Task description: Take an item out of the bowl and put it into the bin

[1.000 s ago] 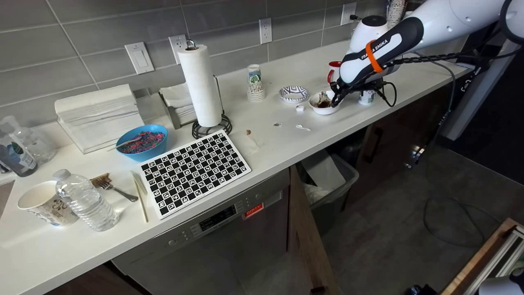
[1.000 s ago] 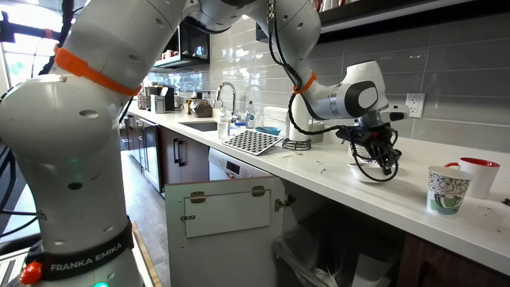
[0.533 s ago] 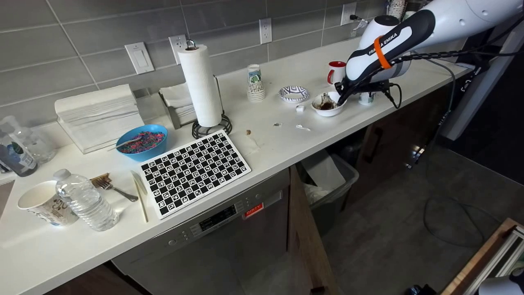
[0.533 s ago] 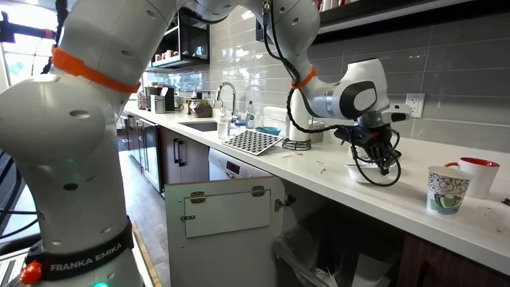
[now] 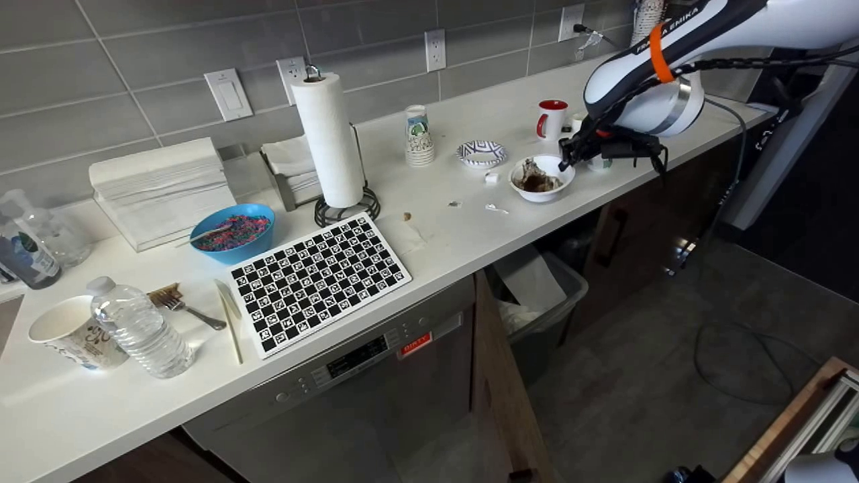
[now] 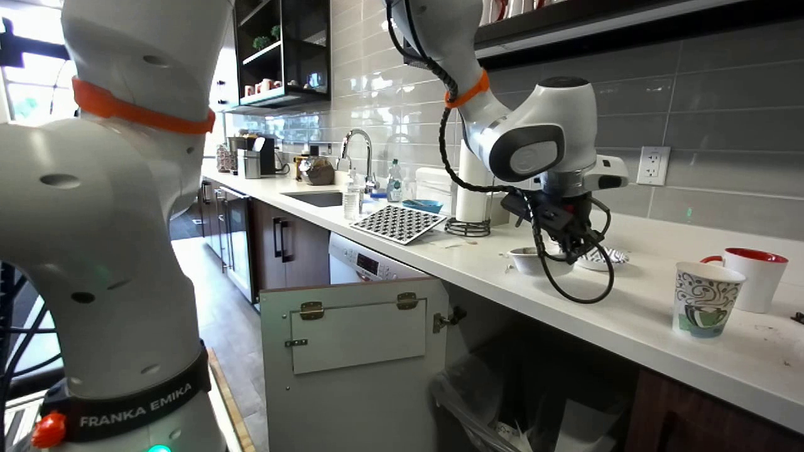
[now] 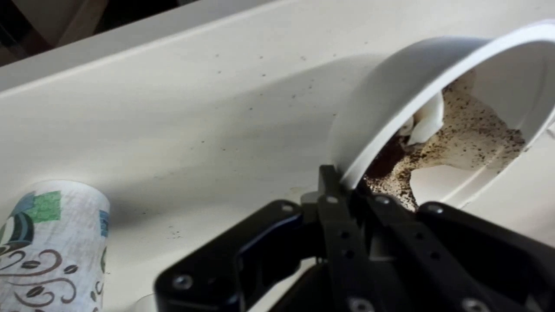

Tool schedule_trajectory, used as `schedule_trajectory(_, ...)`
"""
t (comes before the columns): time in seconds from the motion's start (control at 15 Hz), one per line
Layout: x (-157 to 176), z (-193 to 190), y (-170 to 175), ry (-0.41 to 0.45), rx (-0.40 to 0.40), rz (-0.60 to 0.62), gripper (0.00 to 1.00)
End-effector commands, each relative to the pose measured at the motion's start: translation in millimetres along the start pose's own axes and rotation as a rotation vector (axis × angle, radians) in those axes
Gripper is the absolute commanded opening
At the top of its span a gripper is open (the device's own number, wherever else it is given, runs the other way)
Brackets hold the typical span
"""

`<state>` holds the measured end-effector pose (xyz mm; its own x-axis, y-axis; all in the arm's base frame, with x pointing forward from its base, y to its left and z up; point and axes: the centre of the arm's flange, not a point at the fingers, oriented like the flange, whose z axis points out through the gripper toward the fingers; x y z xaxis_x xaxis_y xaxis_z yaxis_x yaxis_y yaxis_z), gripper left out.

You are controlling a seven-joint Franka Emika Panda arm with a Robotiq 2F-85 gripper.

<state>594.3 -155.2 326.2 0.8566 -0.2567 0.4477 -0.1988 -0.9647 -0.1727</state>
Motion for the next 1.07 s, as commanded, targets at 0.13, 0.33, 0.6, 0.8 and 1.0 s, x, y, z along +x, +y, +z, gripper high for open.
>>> schedule_trajectory(0.13, -51, -30, 6, -0.047, 0.110, -0.126, 0.02)
schedule_trajectory(0.33, -79, -27, 5, -0.117, 0.148, -0.242, 0.02)
schedule_trajectory(0.6, -118, -12, 3, -0.213, 0.208, -0.376, 0.02)
schedule_trajectory(0.8, -132, -11, 3, -0.234, 0.243, -0.411, 0.02)
schedule_trajectory(1.0, -126, -22, 8, -0.196, 0.290, -0.365, 0.02)
